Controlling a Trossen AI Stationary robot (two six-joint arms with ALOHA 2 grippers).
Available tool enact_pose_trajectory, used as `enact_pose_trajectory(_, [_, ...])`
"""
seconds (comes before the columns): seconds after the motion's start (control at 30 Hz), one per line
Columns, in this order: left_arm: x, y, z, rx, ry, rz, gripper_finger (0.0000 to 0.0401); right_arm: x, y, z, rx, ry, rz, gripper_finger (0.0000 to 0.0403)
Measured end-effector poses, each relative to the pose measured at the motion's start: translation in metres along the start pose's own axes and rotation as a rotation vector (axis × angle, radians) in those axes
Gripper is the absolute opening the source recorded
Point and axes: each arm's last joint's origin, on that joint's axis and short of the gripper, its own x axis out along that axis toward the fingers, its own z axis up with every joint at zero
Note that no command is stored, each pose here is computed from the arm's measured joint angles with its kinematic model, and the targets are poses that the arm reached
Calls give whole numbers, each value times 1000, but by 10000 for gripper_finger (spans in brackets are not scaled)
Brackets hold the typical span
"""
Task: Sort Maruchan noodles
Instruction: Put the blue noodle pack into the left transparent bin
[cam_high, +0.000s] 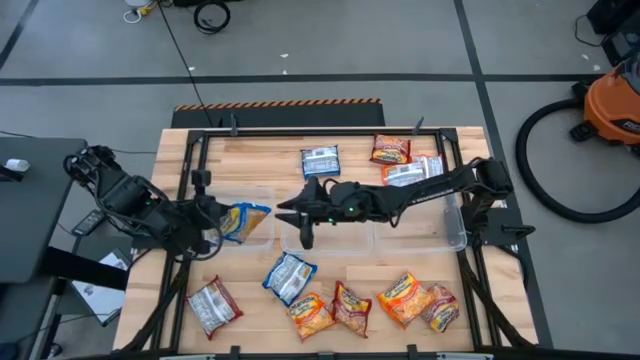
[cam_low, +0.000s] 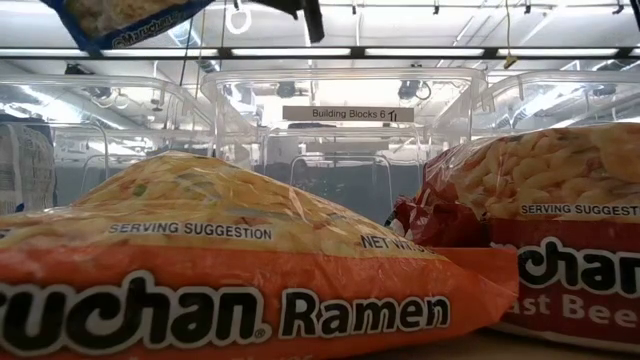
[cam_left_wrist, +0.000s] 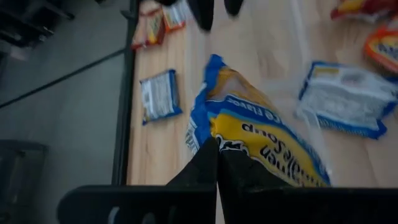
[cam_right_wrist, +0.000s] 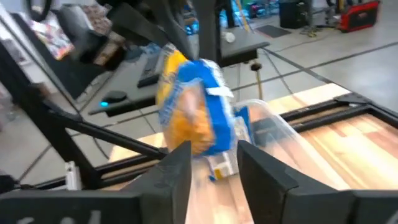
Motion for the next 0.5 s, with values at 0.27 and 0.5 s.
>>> enact_pose_trajectory(0.27, [0, 0, 9, 53, -74, 31, 1, 3, -19, 10, 122, -12, 94, 181])
enact_pose_trajectory(0.5, [-1, 0, 18, 69, -152, 73, 1, 4, -26, 12, 134, 19, 170, 199])
